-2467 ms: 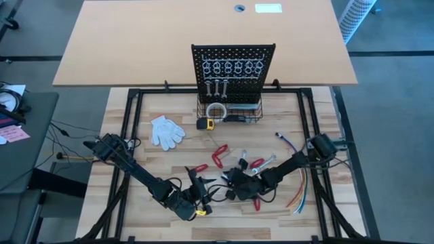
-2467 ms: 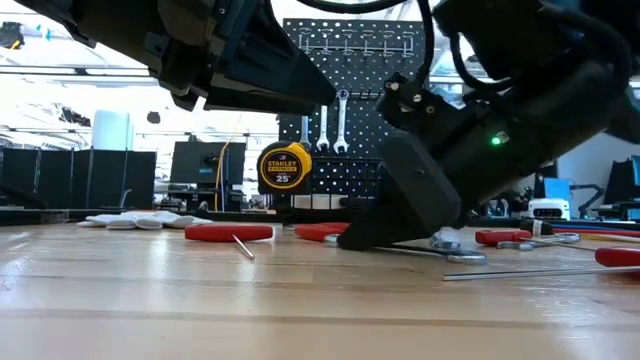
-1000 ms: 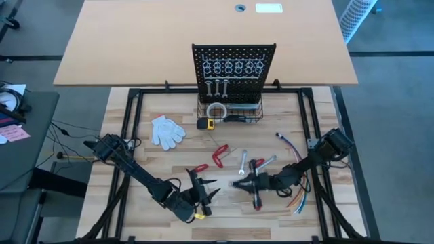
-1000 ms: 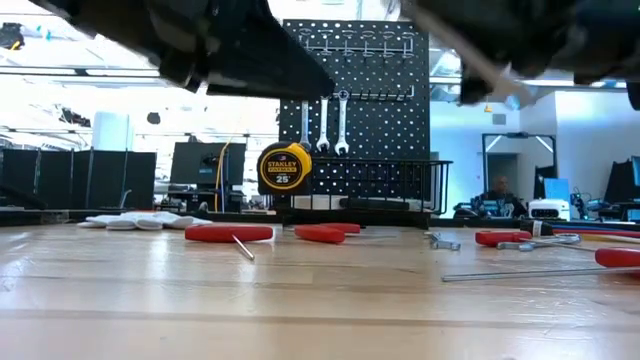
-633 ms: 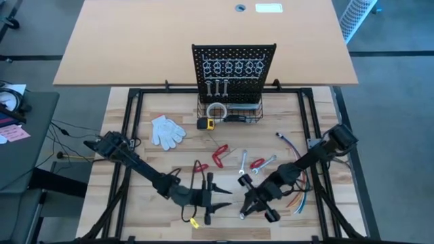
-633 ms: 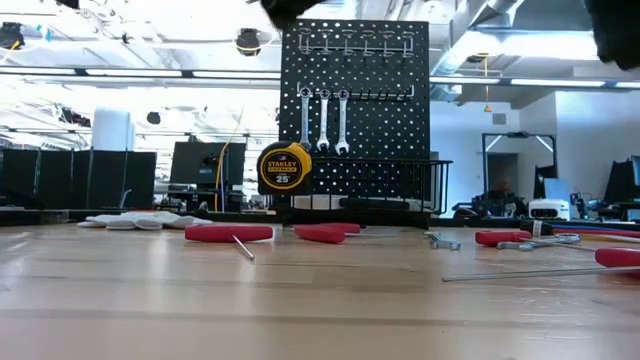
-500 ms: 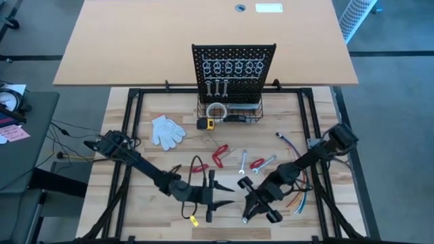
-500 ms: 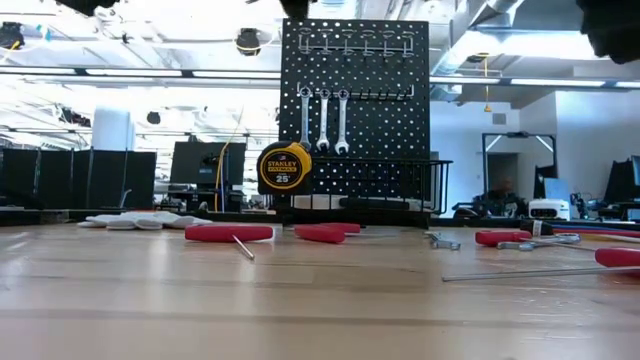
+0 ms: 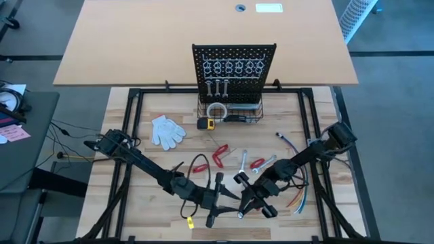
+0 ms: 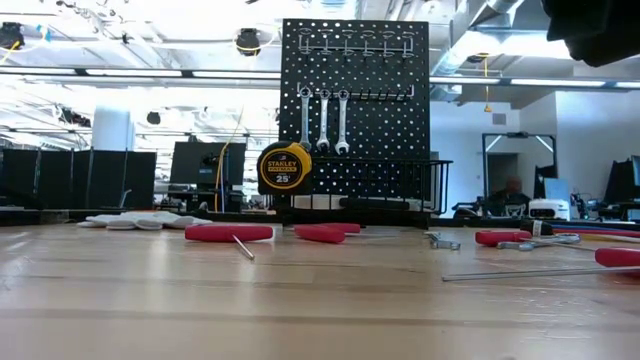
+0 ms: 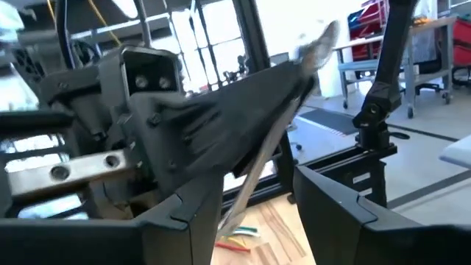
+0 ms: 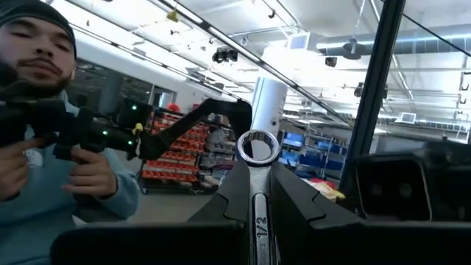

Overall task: Hang tools onto peg board
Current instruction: Hang the silver wrench on the peg board

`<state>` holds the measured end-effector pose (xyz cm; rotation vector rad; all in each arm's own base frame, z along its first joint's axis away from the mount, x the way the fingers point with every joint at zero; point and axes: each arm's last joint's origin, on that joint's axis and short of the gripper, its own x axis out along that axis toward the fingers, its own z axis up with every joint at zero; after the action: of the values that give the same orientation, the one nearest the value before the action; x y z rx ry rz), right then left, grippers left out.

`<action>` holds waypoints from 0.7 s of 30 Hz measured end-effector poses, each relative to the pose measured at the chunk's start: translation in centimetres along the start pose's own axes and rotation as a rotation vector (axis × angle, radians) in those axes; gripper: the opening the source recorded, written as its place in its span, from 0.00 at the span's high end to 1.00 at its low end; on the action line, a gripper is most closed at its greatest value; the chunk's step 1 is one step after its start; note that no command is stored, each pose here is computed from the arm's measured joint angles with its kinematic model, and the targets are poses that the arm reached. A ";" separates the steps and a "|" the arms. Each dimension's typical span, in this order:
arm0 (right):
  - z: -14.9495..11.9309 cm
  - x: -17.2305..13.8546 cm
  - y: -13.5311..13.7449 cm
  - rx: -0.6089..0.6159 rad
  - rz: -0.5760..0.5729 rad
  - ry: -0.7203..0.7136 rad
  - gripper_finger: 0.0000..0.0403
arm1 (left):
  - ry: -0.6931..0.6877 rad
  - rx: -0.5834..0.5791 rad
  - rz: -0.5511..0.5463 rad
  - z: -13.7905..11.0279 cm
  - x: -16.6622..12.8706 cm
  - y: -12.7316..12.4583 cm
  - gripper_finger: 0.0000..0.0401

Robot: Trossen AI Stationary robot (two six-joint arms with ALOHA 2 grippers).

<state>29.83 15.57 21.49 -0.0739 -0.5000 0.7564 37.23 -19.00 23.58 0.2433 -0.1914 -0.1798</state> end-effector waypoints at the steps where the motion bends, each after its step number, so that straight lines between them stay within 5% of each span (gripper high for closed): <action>1: 0.0 0.0 0.0 -0.004 0.003 -0.002 0.91 | 0.015 -0.010 0.001 0.0 0.2 0.2 0.59; 13: 0.1 0.0 0.2 -0.171 -0.020 -0.010 0.91 | 0.003 -0.055 0.036 0.4 0.6 0.6 0.59; 21: 0.4 0.0 0.4 -0.224 0.026 -0.047 0.91 | 0.103 0.022 0.033 -0.5 0.6 0.5 0.59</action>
<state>29.39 15.83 21.76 -0.2721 -0.6288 0.7265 37.98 -18.55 23.37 0.2708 -0.0956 -0.1318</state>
